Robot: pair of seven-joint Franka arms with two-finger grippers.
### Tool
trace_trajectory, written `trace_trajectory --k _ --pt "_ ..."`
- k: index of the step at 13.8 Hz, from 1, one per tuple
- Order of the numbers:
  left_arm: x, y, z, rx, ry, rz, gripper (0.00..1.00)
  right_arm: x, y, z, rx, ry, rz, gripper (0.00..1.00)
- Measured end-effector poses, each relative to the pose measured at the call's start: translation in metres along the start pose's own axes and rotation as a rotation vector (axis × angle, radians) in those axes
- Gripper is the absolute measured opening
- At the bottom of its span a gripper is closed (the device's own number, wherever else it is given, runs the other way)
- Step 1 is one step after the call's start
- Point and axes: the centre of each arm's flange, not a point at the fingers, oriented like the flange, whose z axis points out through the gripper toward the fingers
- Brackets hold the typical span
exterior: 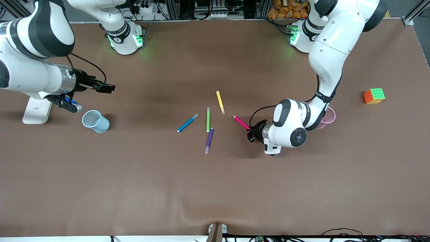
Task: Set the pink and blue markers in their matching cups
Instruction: 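Carry the pink marker to the pink cup while the right gripper reaches the blue marker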
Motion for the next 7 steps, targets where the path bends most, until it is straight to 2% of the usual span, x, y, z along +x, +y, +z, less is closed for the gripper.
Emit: trace_trajectory --k 2,4,7 --pt "0.001 0.0 -0.003 0.0 0.0 -0.002 0.18 0.002 -0.002 0.006 0.036 0.032 0.049 1.0" --pt "0.001 -0.001 -0.02 0.002 -0.001 -0.002 0.18 0.006 -0.007 0.023 0.047 0.055 0.103 1.0" --pt "-0.003 -0.006 -0.094 -0.01 0.03 0.013 0.18 0.003 -0.019 0.033 0.051 0.07 0.189 1.0"
